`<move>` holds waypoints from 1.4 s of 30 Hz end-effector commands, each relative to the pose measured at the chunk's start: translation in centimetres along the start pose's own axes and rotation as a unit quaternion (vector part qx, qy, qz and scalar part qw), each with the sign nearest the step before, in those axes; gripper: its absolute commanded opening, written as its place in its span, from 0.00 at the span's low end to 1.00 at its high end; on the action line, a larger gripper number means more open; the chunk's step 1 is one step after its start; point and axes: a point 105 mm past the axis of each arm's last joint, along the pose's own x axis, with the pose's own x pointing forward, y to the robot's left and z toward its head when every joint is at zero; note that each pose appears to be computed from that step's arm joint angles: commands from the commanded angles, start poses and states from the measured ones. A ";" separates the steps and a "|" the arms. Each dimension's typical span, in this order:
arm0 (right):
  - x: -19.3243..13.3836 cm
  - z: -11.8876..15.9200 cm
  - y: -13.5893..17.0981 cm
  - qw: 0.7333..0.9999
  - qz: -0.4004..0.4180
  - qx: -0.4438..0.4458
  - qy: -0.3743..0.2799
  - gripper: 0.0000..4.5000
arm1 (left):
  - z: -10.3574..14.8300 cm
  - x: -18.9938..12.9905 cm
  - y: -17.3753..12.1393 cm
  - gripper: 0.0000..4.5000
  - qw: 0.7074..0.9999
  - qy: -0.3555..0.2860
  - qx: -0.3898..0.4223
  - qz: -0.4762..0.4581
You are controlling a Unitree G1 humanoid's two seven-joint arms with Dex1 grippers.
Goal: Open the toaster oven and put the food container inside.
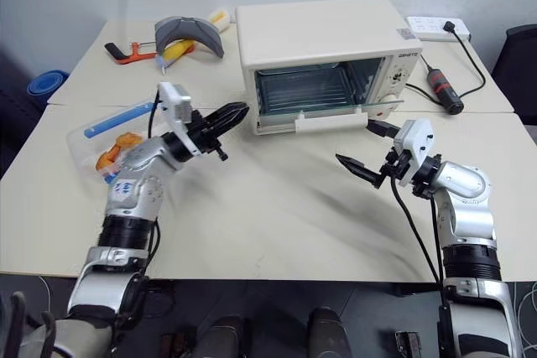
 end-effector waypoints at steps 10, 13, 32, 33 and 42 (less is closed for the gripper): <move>-6.8 -0.3 -2.0 0.988 -0.153 -0.021 0.011 1.00 | -0.1 3.5 -2.5 0.01 0.997 -0.024 0.014 -0.075; -9.7 -0.7 -2.6 0.976 -0.216 -0.007 0.016 1.00 | -0.4 3.3 -2.7 0.01 0.996 -0.019 0.007 -0.082; -10.7 0.8 4.7 0.992 -0.098 -0.007 0.079 1.00 | -4.8 -3.3 -4.9 0.01 0.985 0.143 0.021 -0.092; -9.8 0.8 5.5 0.995 -0.071 0.001 0.069 1.00 | -5.0 -4.4 -4.9 0.09 0.982 0.161 0.034 -0.091; -3.7 1.8 7.9 0.998 0.037 0.053 -0.019 1.00 | -0.4 -17.6 -2.0 0.62 0.986 0.108 -0.009 0.128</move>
